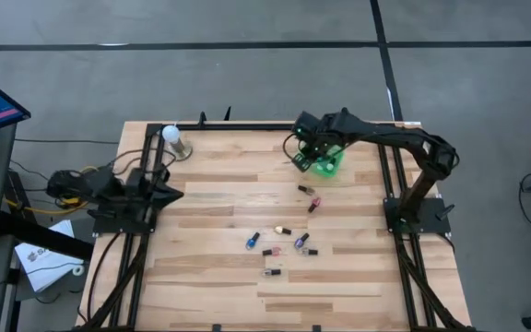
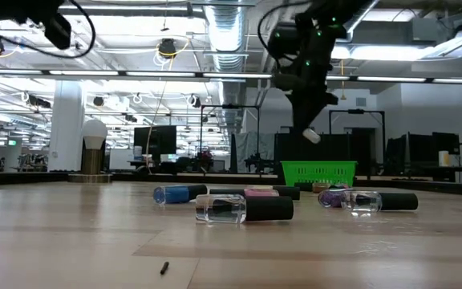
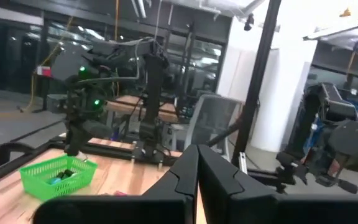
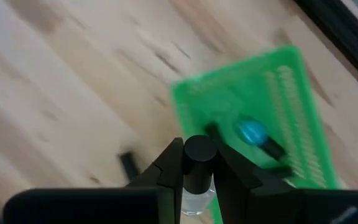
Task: Pick & Place Nail Polish
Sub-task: Put the white nail polish into the green bin
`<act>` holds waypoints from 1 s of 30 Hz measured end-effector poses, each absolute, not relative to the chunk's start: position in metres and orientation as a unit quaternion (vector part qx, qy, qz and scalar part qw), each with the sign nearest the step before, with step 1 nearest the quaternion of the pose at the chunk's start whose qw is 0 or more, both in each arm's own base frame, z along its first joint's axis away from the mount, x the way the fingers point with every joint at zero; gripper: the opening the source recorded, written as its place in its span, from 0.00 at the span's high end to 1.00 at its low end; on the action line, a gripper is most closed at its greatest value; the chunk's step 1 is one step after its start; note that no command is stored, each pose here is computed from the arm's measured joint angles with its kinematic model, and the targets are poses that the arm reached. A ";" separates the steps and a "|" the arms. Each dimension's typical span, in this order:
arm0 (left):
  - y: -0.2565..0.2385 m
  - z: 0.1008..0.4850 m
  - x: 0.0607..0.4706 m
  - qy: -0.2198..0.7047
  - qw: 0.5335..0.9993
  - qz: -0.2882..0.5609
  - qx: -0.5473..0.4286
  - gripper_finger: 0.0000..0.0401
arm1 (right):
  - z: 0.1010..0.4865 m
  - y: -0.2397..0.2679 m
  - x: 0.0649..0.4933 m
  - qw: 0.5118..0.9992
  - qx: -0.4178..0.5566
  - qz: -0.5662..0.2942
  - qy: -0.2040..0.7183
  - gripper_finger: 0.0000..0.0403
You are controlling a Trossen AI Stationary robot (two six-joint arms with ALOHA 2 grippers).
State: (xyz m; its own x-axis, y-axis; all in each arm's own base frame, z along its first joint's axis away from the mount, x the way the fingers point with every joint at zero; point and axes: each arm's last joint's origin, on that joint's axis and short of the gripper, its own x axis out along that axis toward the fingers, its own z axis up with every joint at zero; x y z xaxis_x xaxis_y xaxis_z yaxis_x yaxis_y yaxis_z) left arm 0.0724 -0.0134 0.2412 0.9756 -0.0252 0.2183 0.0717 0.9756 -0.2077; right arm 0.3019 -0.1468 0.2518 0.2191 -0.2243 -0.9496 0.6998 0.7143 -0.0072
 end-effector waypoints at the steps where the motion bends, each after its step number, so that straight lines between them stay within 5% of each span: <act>1: -0.014 0.236 0.075 -0.115 0.987 -0.022 -0.110 1.00 | 0.251 -0.152 0.298 0.741 0.225 -0.316 0.548 0.87; 8: -0.018 0.196 0.090 -0.157 0.977 -0.022 -0.142 1.00 | 0.251 -0.173 0.283 0.723 0.231 -0.343 0.553 0.86; 16: -0.019 0.195 0.091 -0.150 0.979 -0.032 -0.132 1.00 | 0.229 -0.181 0.270 0.702 0.242 -0.358 0.567 0.86; 22: -0.024 0.195 0.090 -0.140 0.973 -0.124 -0.135 1.00 | 0.207 -0.173 0.264 0.688 0.245 -0.351 0.587 0.86; 30: -0.025 0.195 0.090 -0.139 0.972 -0.137 -0.130 1.00 | 0.205 -0.172 0.268 0.697 0.243 -0.356 0.573 0.76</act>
